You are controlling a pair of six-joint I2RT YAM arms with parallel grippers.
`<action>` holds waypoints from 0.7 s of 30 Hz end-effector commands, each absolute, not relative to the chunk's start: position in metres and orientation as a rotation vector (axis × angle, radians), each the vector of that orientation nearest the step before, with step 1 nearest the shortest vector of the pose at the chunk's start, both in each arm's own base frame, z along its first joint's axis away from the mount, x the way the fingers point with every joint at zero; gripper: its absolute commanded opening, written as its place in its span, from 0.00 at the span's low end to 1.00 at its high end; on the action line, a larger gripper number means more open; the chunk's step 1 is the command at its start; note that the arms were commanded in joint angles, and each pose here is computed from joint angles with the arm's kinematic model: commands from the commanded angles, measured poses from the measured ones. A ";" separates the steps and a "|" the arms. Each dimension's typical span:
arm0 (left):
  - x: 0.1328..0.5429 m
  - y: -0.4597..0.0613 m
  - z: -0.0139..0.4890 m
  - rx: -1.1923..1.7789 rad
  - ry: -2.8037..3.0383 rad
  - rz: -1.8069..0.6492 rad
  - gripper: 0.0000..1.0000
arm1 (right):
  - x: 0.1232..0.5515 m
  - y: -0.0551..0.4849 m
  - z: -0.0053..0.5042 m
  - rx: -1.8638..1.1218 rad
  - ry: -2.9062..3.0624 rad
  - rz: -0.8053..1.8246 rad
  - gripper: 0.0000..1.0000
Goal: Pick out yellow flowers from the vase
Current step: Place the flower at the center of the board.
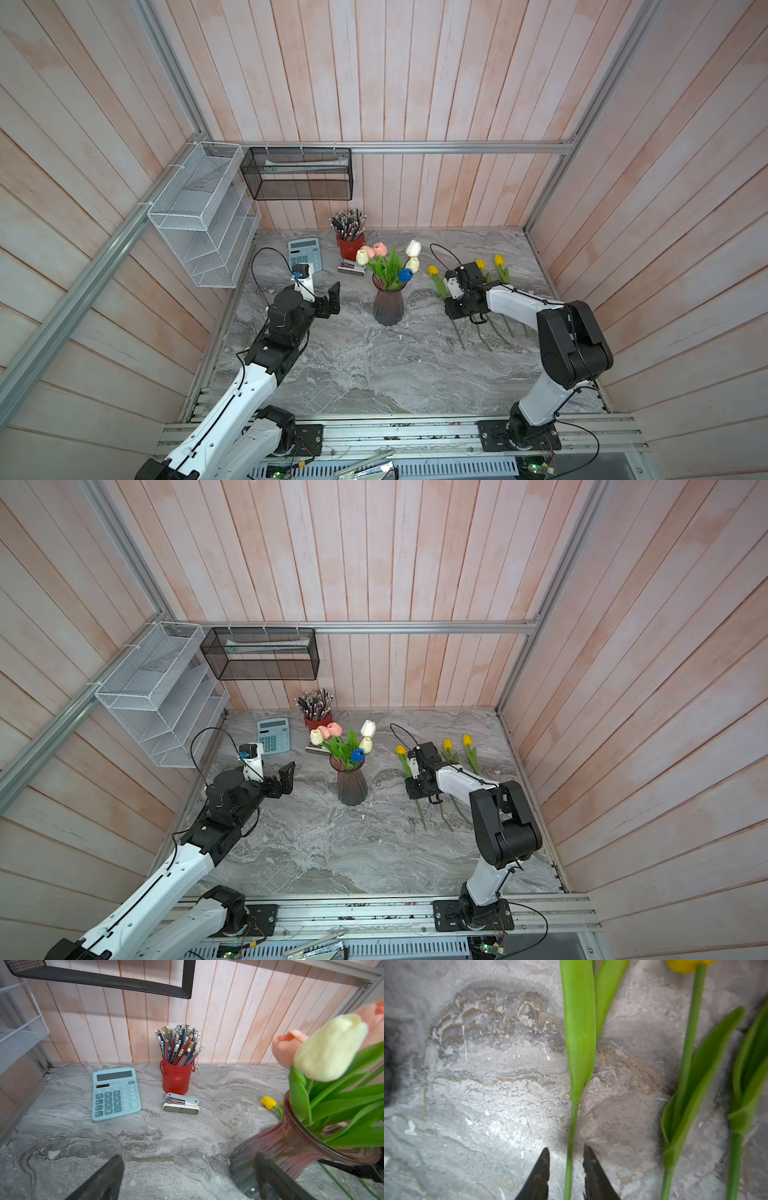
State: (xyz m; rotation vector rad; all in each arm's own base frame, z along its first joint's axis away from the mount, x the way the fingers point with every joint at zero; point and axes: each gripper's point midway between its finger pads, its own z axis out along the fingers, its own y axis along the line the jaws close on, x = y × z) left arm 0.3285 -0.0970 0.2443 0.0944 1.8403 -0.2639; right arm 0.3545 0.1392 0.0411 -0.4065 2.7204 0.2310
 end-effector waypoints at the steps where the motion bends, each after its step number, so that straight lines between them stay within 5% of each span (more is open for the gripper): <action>1: 0.335 -0.089 0.245 0.062 1.813 -0.223 0.98 | 0.367 0.138 0.080 -0.387 2.640 0.238 0.38; 6: 0.349 -0.059 0.236 -0.003 1.782 -0.110 1.00 | 0.392 0.139 0.163 -0.367 2.306 0.265 0.59; 11: 0.364 -0.002 0.215 -0.157 1.728 -0.051 1.00 | 0.403 0.115 0.235 -0.259 1.926 0.231 0.98; 21: 0.385 0.023 0.171 -0.116 1.706 0.014 1.00 | 0.390 -0.001 0.187 0.078 1.697 -0.017 0.99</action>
